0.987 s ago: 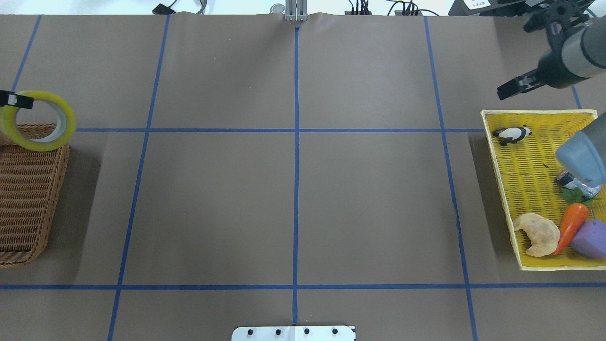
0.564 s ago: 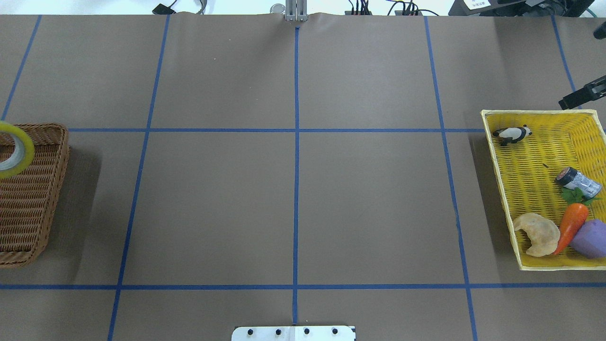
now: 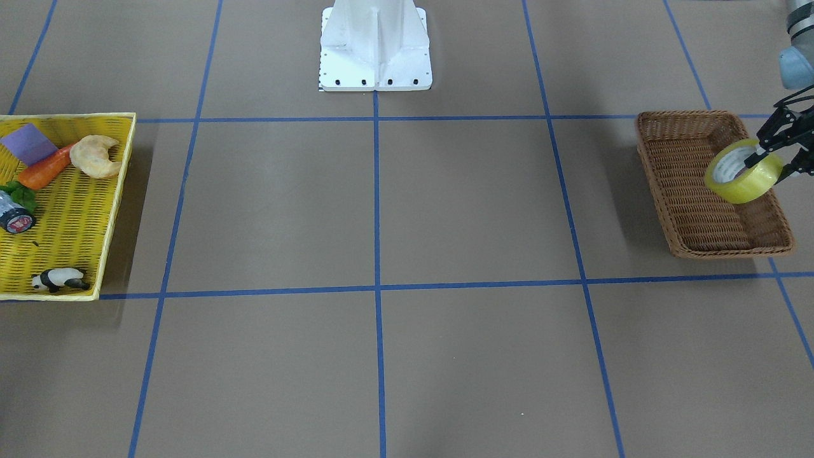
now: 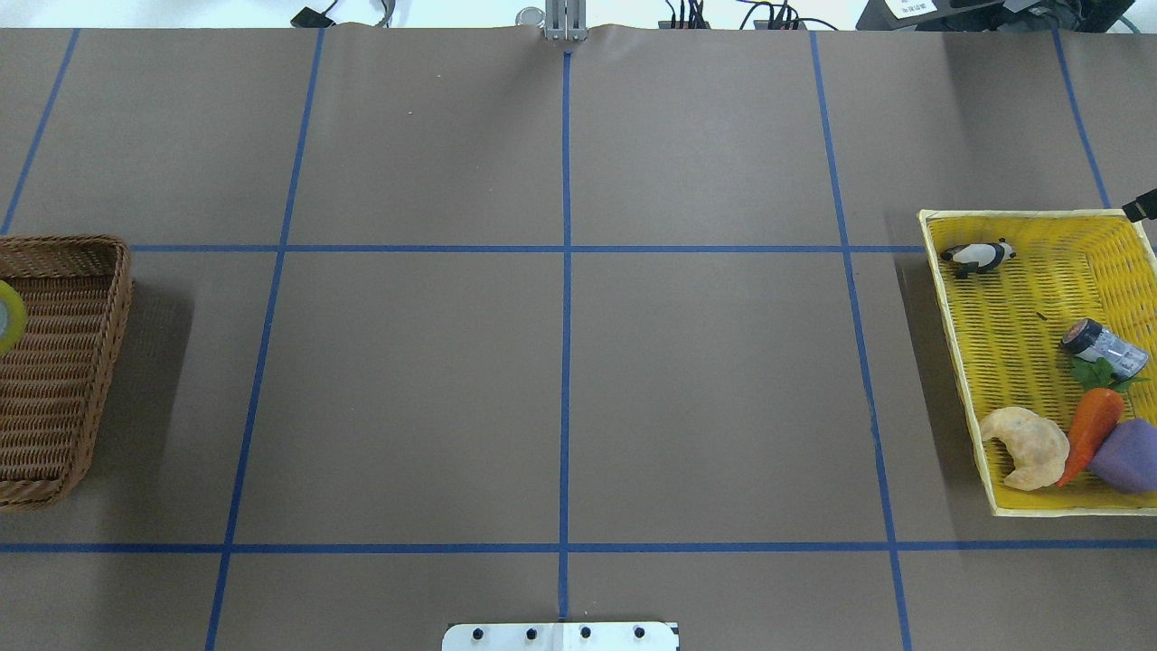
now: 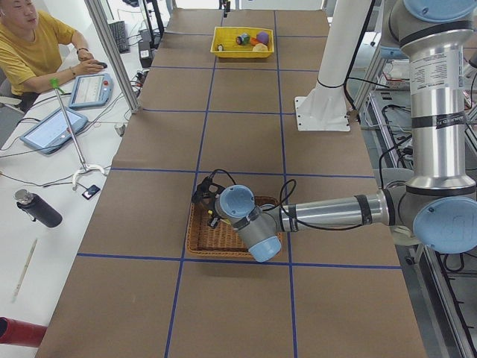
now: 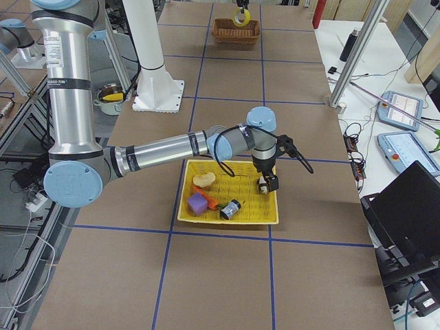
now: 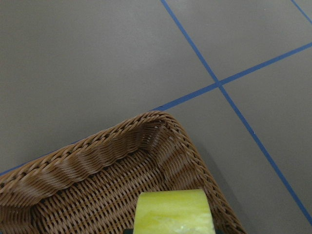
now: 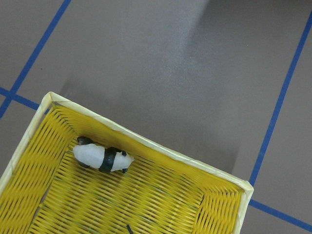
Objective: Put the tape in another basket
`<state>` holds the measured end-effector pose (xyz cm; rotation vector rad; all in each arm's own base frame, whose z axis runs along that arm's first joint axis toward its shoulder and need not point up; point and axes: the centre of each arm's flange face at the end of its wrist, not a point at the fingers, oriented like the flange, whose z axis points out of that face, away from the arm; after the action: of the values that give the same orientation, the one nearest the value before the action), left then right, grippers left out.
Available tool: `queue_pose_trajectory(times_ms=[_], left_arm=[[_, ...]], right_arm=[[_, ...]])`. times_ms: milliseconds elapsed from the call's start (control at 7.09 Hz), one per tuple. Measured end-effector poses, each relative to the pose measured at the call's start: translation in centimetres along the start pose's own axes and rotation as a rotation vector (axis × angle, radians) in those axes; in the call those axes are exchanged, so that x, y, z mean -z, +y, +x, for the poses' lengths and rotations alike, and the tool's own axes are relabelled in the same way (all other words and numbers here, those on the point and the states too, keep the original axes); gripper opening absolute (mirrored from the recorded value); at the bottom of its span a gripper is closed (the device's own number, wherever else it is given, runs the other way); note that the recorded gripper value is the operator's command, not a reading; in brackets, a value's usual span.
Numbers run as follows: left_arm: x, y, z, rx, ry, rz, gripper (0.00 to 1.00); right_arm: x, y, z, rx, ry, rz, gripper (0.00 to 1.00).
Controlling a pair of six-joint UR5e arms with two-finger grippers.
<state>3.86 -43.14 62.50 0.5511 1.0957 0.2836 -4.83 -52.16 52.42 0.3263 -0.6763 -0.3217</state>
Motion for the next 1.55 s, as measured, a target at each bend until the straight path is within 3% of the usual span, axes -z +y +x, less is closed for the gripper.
queue_pose_trajectory(times_ms=[423,564,705,1269,1551], left_arm=[[-0.8,1.4,-1.9,-0.011,-0.038,0.018,0.00],[-1.0,1.4,-2.1,-0.012,-0.044,0.021,0.06],[-1.1,1.5,-2.3,-0.012,-0.051,0.022,0.30],[-1.4,1.5,-2.5,-0.013,-0.054,0.018,0.98],[-1.4,1.2,-2.4,-0.022,-0.051,0.025,0.98]], right_arm=[[-0.2,0.1,0.2,-0.005,0.000,-0.005,1.00],[-0.3,0.2,0.3,-0.007,0.001,-0.006,1.00],[-0.3,0.1,0.3,-0.009,0.001,-0.007,1.00],[-0.6,0.2,0.5,-0.017,0.002,-0.012,1.00],[-0.6,0.1,0.5,-0.018,0.002,-0.011,1.00]])
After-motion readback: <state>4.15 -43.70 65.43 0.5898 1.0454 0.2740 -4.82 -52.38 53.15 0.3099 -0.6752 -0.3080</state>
